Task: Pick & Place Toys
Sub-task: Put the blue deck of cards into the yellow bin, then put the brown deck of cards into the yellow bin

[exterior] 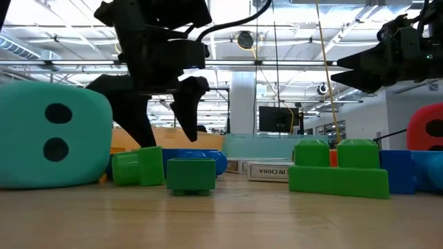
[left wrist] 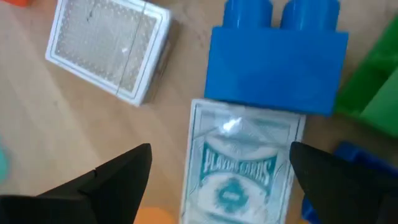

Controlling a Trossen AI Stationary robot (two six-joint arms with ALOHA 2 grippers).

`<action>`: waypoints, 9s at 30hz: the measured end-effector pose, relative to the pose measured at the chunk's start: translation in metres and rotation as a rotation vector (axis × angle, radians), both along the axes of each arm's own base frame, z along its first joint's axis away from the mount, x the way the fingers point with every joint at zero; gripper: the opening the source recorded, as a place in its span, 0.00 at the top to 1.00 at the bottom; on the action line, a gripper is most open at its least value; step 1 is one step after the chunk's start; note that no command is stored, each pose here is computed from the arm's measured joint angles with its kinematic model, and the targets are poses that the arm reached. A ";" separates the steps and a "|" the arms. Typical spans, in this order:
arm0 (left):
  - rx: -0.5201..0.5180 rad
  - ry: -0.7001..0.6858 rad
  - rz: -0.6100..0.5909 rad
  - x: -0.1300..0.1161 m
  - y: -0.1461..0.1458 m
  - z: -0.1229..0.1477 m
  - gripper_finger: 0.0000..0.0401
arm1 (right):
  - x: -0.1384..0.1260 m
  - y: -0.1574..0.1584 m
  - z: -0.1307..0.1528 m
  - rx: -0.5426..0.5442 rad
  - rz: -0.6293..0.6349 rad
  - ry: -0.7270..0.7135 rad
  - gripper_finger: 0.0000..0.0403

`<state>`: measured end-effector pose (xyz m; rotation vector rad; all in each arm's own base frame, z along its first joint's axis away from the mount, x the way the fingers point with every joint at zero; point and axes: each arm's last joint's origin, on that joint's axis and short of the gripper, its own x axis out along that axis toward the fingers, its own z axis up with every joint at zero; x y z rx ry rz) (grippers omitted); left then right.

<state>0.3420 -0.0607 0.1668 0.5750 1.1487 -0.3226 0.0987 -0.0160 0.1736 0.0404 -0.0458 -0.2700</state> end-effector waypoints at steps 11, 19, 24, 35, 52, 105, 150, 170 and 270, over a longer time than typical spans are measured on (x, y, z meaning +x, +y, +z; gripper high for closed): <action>-0.131 0.042 -0.014 0.006 0.006 -0.018 0.03 | 0.000 0.000 0.000 0.000 0.000 0.001 0.11; -0.204 0.098 -0.005 0.010 0.016 -0.034 0.03 | 0.000 0.000 0.000 0.000 0.000 0.004 0.11; -0.201 0.111 -0.017 0.012 0.017 -0.043 0.03 | 0.000 0.000 0.000 0.000 0.000 0.003 0.11; -0.196 0.074 -0.093 0.015 0.016 -0.043 0.25 | 0.000 0.000 0.000 0.000 0.000 0.003 0.11; -0.064 -0.181 -0.038 0.036 0.011 0.020 0.25 | 0.000 0.000 0.000 0.000 0.000 0.003 0.11; -0.169 -0.415 1.686 -0.171 0.218 0.031 0.18 | 0.001 0.000 -0.001 0.002 0.000 0.015 0.11; -0.649 -1.092 0.790 -0.233 0.078 0.069 0.37 | 0.001 0.000 -0.001 0.002 0.000 0.014 0.11; -0.755 -1.204 0.562 -0.245 0.061 0.006 0.36 | 0.000 0.000 0.012 0.172 0.020 -0.173 0.11; -0.719 -1.195 0.478 -0.244 0.058 0.006 0.44 | 0.273 0.013 -0.030 -0.074 0.463 1.063 0.33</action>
